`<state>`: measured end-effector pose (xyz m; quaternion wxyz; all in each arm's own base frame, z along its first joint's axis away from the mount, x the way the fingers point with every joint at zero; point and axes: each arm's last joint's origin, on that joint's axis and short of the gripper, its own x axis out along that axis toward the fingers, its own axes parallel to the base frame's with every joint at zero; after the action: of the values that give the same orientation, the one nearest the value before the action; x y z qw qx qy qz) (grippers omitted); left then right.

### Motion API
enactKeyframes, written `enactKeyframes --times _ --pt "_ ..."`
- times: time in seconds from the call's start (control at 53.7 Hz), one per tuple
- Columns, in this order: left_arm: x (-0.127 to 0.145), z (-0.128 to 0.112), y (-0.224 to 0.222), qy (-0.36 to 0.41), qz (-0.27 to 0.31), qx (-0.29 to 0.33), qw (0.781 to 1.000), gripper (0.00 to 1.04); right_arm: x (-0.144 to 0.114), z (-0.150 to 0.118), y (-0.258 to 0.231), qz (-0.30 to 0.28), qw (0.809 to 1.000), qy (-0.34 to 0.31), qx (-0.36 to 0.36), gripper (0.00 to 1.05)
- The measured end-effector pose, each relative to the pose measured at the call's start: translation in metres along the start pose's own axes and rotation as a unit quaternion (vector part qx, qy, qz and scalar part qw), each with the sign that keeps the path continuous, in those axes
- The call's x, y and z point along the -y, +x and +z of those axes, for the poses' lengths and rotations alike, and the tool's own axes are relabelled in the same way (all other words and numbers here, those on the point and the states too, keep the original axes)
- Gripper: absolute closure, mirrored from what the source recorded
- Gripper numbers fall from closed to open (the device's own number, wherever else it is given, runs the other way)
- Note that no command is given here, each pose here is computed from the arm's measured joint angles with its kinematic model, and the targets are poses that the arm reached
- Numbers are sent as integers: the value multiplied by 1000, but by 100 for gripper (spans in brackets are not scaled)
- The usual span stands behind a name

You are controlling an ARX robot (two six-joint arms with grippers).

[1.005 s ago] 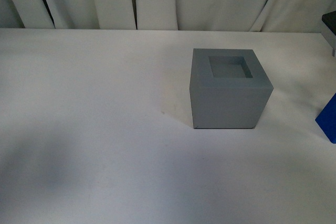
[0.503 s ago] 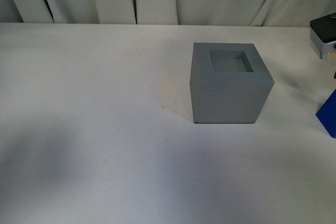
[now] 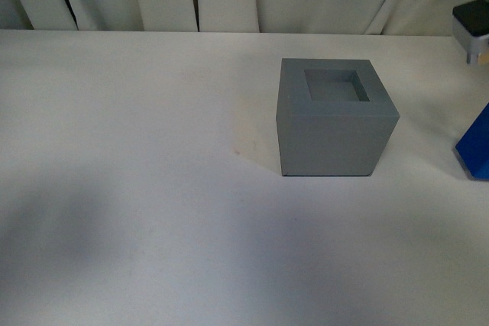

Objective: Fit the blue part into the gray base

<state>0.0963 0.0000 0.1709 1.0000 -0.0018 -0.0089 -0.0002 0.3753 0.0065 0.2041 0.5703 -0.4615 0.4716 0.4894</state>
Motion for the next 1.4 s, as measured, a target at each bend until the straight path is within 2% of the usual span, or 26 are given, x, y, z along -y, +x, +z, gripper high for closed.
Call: enactKeyframes --times 0.168,0.465,0.614,0.819,1.042,1.396 --pt "0 0 0 0 0 0 1000 6 9 9 -27 -18 999 5 32 58" --pt "0 0 0 0 0 0 1000 6 18 62 -84 -51 993 -25 101 58" --pt "0 0 0 0 0 0 1000 6 19 91 -90 -45 992 -52 106 58" --pt "0 0 0 0 0 0 1000 6 18 126 -73 -21 992 -89 91 58" --pt "0 0 0 0 0 0 1000 6 15 141 -63 -2 992 -104 78 58" --pt "0 0 0 0 0 0 1000 6 12 145 -59 4 991 -109 72 58"
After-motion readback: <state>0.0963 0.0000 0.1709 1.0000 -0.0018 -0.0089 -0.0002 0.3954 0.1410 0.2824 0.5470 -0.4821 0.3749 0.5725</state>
